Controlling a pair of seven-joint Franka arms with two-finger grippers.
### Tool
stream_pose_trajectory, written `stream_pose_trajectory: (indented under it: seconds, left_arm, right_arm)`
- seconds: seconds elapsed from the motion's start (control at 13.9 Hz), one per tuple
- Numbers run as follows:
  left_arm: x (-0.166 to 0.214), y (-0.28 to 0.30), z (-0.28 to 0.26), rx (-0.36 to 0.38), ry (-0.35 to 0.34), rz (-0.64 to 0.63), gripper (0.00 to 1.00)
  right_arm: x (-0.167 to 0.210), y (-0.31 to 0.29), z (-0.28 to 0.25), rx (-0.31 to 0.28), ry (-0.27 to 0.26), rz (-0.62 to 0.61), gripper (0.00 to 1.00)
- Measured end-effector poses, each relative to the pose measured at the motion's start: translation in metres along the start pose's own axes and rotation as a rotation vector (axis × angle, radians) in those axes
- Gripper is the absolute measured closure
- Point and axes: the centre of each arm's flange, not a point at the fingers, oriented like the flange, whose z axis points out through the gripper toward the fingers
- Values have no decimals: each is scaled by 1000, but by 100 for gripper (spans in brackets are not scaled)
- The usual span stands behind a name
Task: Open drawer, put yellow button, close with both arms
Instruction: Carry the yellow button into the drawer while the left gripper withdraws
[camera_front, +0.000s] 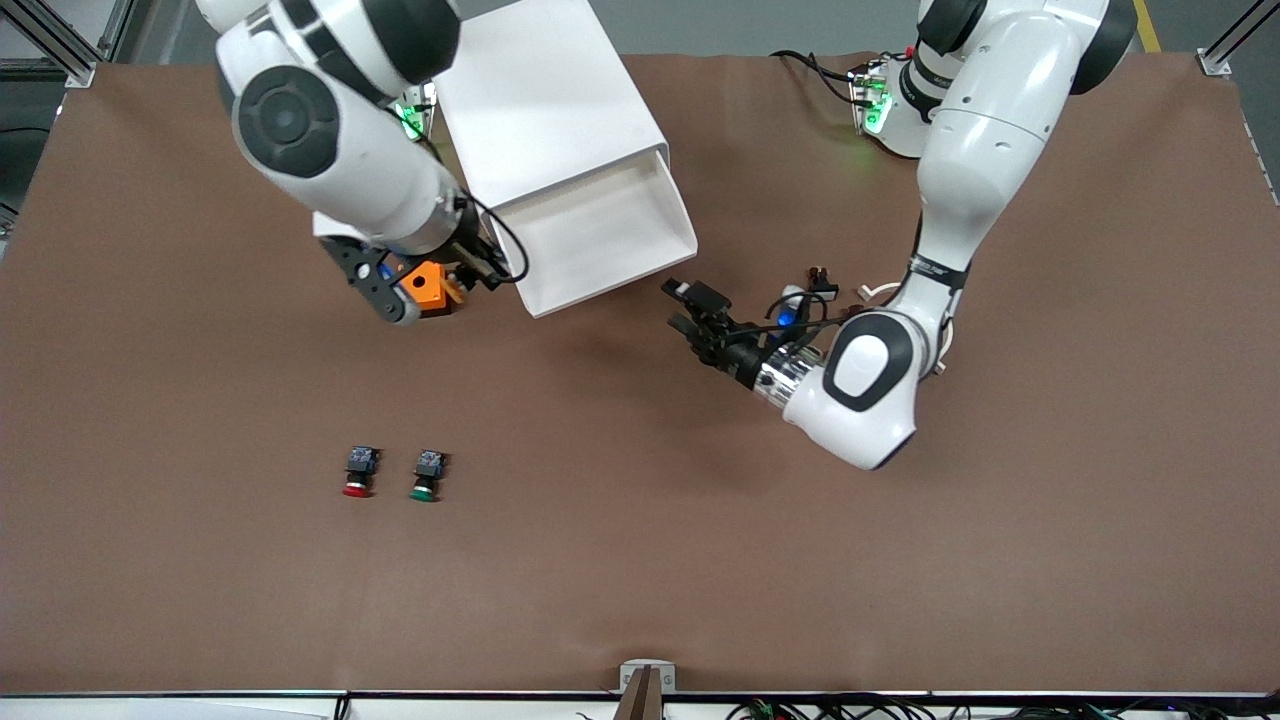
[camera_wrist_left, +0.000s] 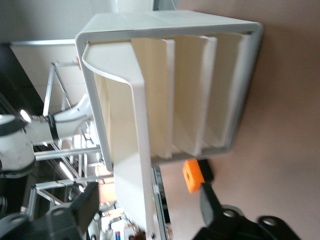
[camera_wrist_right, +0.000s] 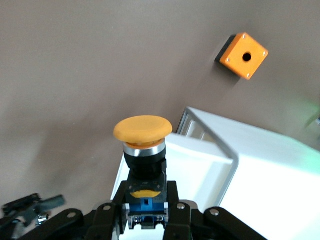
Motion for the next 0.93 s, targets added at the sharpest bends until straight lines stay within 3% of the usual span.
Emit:
stream_pose_trajectory:
  seconds: [0.07, 0.43, 0.72, 0.93]
  left_arm:
    - [4, 6, -29, -30, -35, -5, 0]
    - [40, 35, -135, -189, -121, 44, 0]
    - [56, 41, -161, -311, -45, 109, 0]
    - [63, 46, -168, -360, 9, 146, 0]
  right_arm:
    - [-10, -3, 4, 6, 3, 38, 67]
    - [-39, -17, 38, 60, -18, 260, 67]
    - [-63, -24, 79, 83, -22, 346, 67]
    - [-77, -24, 104, 91, -22, 380, 67]
